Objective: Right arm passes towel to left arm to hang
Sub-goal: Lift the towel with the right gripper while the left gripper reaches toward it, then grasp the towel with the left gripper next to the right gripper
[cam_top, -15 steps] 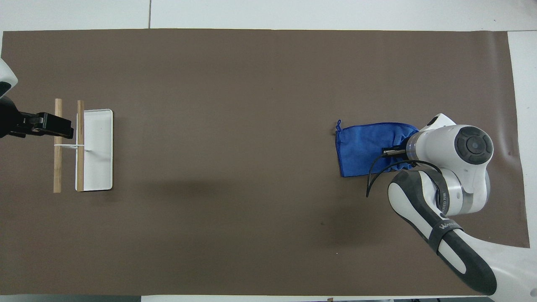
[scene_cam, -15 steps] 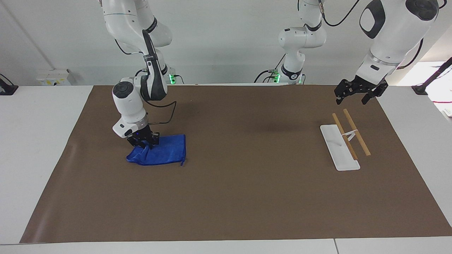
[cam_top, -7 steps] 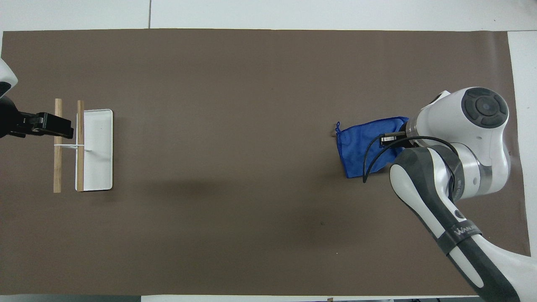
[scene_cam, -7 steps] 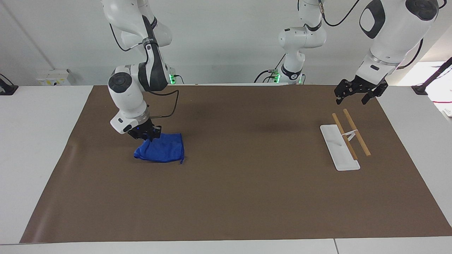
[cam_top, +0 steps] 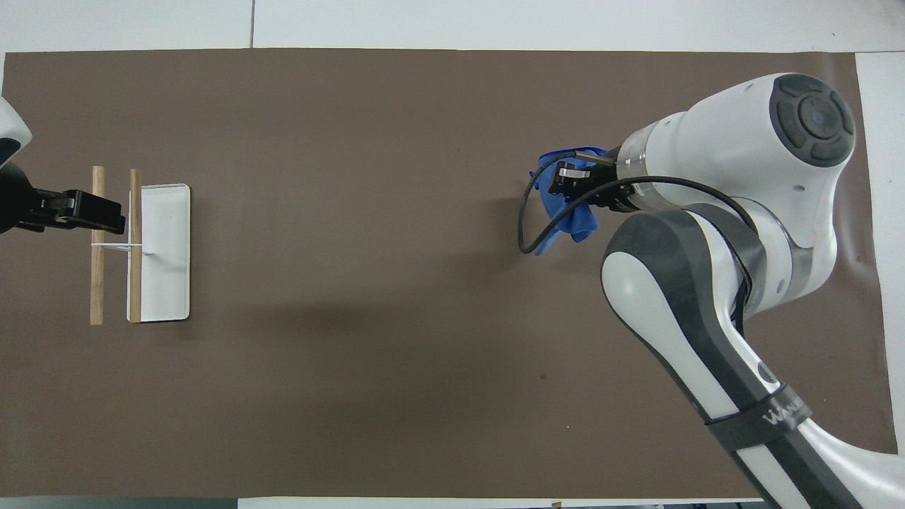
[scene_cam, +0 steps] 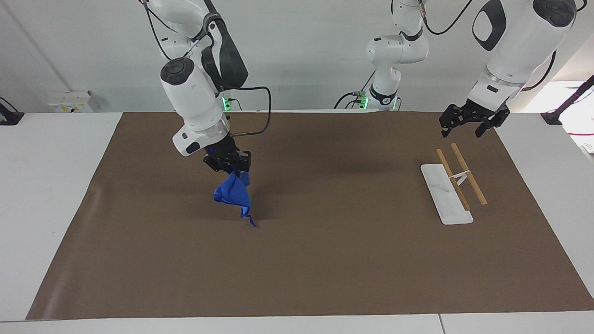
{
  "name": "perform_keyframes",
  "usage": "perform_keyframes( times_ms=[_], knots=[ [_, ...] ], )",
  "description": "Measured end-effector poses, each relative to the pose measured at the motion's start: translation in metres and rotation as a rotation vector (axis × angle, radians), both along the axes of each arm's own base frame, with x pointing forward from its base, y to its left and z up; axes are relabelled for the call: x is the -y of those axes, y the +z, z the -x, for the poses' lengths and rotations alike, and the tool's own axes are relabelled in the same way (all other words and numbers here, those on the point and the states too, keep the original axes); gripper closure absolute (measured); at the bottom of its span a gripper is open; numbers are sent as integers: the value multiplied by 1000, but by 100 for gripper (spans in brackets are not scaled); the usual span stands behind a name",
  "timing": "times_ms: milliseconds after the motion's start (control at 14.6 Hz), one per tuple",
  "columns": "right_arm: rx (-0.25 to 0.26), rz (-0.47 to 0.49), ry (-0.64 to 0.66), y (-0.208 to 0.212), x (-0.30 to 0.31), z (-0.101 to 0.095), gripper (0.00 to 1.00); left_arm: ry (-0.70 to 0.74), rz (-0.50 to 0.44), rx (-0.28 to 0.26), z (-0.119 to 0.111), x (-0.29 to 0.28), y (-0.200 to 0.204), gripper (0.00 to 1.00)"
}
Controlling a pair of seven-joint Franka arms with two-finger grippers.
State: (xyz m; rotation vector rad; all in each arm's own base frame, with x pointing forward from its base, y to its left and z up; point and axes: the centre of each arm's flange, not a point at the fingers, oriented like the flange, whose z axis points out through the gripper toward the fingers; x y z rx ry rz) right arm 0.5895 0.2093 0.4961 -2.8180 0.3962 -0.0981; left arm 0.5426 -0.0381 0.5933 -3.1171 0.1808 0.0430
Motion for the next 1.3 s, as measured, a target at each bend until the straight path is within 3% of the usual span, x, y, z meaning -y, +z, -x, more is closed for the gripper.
perform_keyframes(
  times_ms=[137,411,753,890,1096,1301],
  knots=[
    [19,-132,-94,16,-30,-9,85,-2,-3,-34,5,1,-2,0],
    [34,-376,-294,25,-89,-9,85,63,54,-32,7,9,1,0],
    [-39,-646,-511,36,-147,11,85,357,192,-38,5,45,-19,0],
    [-67,-695,-533,37,-171,25,85,493,229,-37,6,73,-34,0],
    [-65,-742,-556,43,-206,45,85,790,312,-44,6,106,-53,0],
    [-70,-761,-555,49,-218,50,85,1019,351,-89,7,113,-65,0]
  ],
)
